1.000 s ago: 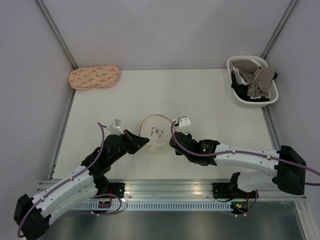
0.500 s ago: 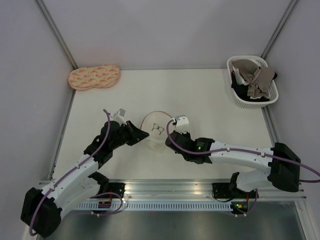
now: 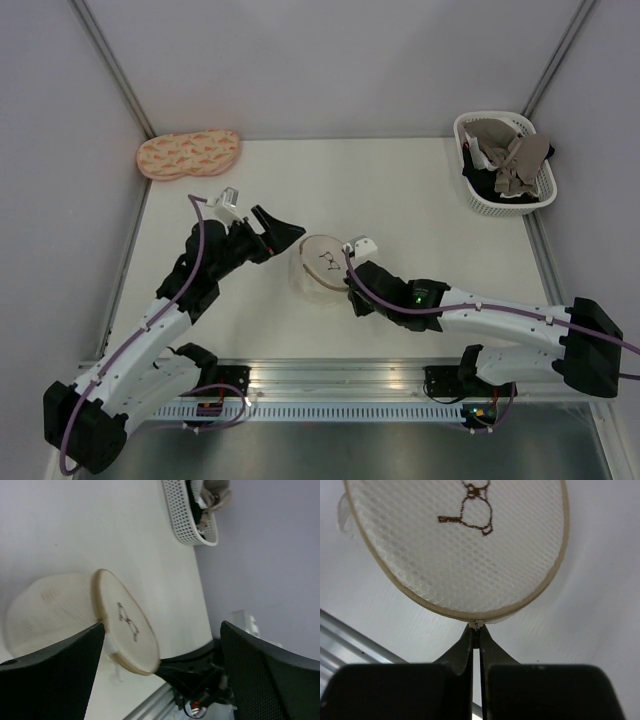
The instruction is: Unzip the laundry bag and remove the bra
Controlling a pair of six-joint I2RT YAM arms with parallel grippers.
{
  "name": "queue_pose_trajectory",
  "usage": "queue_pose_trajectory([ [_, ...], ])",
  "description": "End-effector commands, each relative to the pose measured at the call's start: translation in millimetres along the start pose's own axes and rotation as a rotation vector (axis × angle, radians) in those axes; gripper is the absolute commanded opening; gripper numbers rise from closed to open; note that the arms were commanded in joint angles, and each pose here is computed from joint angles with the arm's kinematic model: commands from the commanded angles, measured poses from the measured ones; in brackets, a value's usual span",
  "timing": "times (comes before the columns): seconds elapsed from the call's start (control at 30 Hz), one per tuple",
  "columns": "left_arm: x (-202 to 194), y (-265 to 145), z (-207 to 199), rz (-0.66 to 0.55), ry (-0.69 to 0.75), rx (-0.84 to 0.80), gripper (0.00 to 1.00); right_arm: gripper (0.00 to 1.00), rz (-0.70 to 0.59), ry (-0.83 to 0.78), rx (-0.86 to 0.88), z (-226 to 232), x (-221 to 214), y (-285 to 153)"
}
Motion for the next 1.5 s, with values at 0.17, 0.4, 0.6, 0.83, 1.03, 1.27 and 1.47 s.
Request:
queue_pose_trajectory([
  [0.17,-76.6,-44.6,23.9,0.244,-0.312,0.041,1.00,0.01,-0.094,-0.004,0.434,68.3,25.0,10.9],
  [0.4,-90.6,-43.1,56.9,0.227,-0.360,0.130,1.00,0.00,-0.128,-0.006,0.532,92.6,42.9,23.6],
  [0.6,-76.3,-19.5,51.8,0.164,-0.309,0.142,0.96,0.01,-0.127,-0.015,0.553,98.5,48.7,25.5],
  [0.83,-76.2,3.5,47.2,0.199,-0.272,0.111,0.07,0.00,-0.126,-0.018,0.546,95.3,47.0,21.8],
  [1.03,-69.2,3.3,55.7,0.134,-0.243,0.151,0.02,0.00,0.006,-0.063,0.492,87.8,29.0,25.6],
  [1.27,-50.5,-0.7,62.0,0.090,-0.164,0.177,0.02,0.00,0.245,-0.124,0.167,45.9,-15.6,45.7],
  [1.47,-50.6,6.9,58.4,0.184,-0.082,0.153,0.02,0.00,0.284,-0.084,-0.108,4.4,-18.3,43.7],
])
Point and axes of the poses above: each gripper's point midway between its finger pads, its own y axis out along the fingers, its own z axis along the line the jaws close on, x = y × z, the point moved 5 cm from there along -y, back along the fingers, and after that the axes turned 10 degrees about -y, right-handed, at the moved point
